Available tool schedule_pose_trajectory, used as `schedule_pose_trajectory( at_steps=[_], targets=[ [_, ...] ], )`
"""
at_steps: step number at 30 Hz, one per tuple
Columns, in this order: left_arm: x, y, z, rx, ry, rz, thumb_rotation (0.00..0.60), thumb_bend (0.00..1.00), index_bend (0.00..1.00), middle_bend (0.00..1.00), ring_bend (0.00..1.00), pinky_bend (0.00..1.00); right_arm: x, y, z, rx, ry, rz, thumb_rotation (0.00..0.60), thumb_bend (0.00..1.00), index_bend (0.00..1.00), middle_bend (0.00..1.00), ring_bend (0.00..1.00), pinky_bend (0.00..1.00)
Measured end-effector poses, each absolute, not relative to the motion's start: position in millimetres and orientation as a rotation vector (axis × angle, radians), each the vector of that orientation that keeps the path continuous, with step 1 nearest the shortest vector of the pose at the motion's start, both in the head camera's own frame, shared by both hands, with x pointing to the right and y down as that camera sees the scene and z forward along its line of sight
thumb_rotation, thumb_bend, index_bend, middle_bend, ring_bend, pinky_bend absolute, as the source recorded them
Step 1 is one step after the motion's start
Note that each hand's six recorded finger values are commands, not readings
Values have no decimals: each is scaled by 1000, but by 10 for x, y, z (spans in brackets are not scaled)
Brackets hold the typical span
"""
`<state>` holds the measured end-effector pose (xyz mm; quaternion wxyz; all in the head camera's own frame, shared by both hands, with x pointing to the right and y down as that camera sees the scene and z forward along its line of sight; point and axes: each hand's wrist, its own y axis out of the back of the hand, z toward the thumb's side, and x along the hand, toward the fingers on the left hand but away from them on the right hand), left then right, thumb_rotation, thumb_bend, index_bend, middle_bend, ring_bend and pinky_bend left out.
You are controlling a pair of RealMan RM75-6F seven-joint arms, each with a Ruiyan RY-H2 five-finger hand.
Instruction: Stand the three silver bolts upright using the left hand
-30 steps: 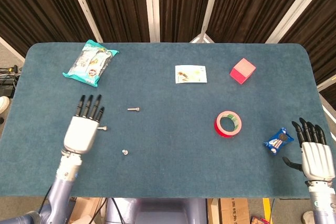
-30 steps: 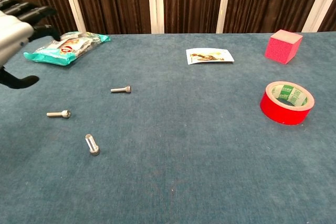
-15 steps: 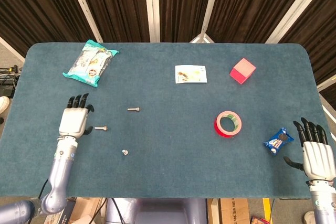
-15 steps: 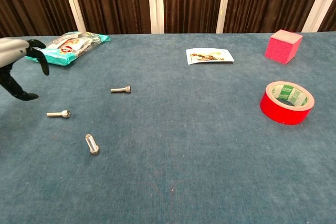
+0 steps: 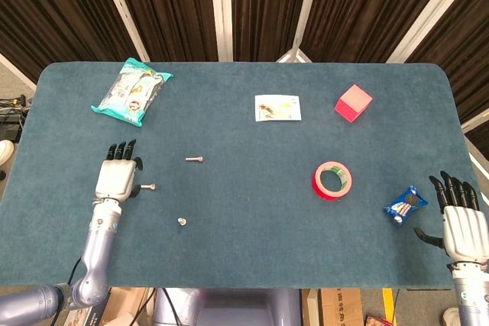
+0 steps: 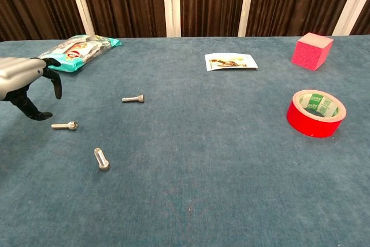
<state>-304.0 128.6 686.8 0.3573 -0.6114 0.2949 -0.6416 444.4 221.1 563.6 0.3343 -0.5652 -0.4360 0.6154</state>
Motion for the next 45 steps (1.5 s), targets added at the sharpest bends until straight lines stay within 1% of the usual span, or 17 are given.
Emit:
schedule_pose_trajectory(
  at_steps=[8, 18, 29, 45],
  targets=[
    [-3106, 1338, 6998, -1565, 726, -1656, 600, 439, 433, 16, 0, 0, 4434, 2217, 5668, -1476, -1123, 1620, 600, 0, 114, 31, 0, 0],
    [-3069, 1442, 7152, -1599, 694, -1626, 600, 446, 465, 22, 0, 0, 4437, 2216, 5672, -1470, -1127, 1621, 600, 0, 114, 31, 0, 0],
    [-3054, 1480, 7203, -1589, 674, -1626, 600, 488, 525, 39, 0, 0, 4443, 2213, 5666, -1467, -1138, 1620, 600, 0, 115, 31, 0, 0],
    [-3044, 1491, 7244, -1558, 656, -1627, 600, 491, 505, 39, 0, 0, 4452, 2212, 5664, -1464, -1153, 1623, 600, 0, 114, 31, 0, 0]
  ],
)
